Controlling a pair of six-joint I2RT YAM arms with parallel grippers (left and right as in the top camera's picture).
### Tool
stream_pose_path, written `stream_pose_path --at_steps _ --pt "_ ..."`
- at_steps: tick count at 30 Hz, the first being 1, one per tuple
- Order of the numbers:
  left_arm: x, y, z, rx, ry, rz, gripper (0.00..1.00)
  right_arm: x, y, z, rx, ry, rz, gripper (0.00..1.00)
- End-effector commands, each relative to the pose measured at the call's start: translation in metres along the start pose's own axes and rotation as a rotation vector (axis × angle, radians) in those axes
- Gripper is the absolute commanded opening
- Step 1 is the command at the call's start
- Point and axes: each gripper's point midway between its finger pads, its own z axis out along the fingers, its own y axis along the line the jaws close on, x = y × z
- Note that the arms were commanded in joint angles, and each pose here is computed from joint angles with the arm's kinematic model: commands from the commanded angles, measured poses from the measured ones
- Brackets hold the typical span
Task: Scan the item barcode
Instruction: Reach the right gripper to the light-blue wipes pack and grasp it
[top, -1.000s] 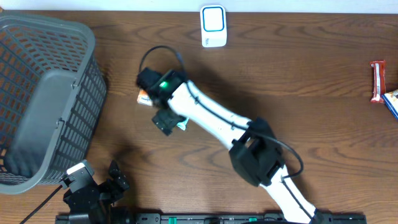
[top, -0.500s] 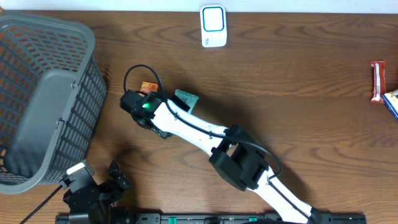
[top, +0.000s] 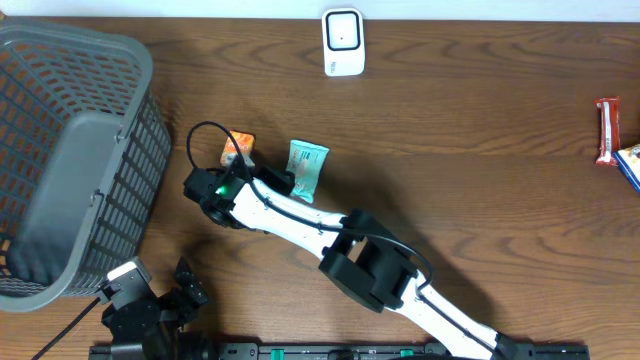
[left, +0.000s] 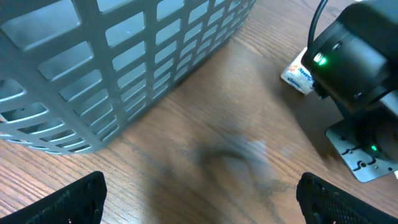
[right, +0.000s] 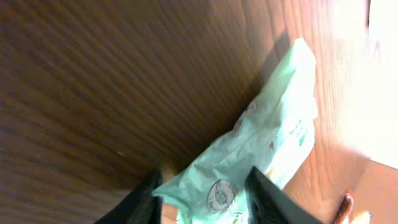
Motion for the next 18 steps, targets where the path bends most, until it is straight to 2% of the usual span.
stream_pose_path --at_steps 1,7,12,18 --pt "-0.001 0.001 0.0 -0.007 -0.005 -0.004 0.98 0.027 0.036 0.032 -0.092 0.121 -0.019 0.01" --pt "-0.001 0.001 0.0 -0.007 -0.005 -0.004 0.98 0.038 0.044 0.024 -0.216 0.187 -0.012 0.01" --pt "-0.001 0.001 0.0 -0.007 -0.005 -0.004 0.98 0.024 0.017 -0.023 -0.334 0.15 0.053 0.01" --pt "-0.001 0.001 0.0 -0.007 -0.005 -0.004 0.98 0.004 -0.037 -0.111 -0.766 -0.008 0.171 0.01"
